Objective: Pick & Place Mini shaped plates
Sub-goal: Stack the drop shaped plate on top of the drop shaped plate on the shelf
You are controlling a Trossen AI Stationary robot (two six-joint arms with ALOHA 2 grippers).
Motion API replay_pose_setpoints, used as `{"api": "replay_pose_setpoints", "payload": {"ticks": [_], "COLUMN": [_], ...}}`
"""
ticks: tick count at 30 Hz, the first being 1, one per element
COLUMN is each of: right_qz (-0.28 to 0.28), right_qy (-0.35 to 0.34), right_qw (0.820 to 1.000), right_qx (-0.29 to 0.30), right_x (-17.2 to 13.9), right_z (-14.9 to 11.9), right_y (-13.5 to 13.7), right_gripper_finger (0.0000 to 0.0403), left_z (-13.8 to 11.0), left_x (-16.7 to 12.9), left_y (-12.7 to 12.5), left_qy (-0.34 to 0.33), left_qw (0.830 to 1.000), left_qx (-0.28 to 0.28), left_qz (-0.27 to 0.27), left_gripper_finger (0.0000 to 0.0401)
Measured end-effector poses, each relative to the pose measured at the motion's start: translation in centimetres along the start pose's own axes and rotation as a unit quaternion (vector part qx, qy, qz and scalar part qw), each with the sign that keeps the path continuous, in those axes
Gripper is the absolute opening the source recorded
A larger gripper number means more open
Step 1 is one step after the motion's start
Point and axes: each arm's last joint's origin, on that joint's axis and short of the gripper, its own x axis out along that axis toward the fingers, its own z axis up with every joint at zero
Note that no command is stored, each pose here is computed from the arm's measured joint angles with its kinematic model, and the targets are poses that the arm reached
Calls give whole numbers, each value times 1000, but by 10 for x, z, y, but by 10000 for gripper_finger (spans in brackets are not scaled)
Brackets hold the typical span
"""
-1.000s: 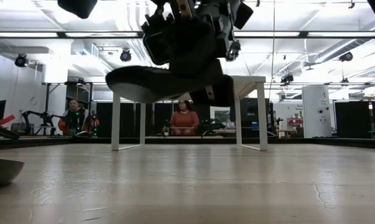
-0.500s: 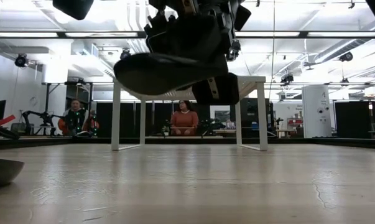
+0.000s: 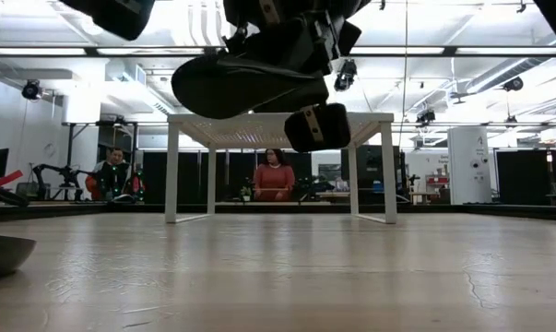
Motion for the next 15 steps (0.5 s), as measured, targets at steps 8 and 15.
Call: {"api": "replay_pose_setpoints", "payload": {"ticks": [8, 15], "right_qz": [2, 5], "right_qy": [-10, -10], "right_qw": [1000, 999], "right_qx": [-5, -30], "right_x": [-6, -4], "right_z": [6, 4], "right_y": [-5, -2], "right_gripper_finger": [8, 8], "left_z": [17, 20], "left_x": [25, 42], "left_y": [4, 2], "left_qy": [56, 80], "left_qw": [996, 994], "left_qx": [-17, -4], "left_qz": [70, 71], "left_gripper_finger": [113, 113]}}
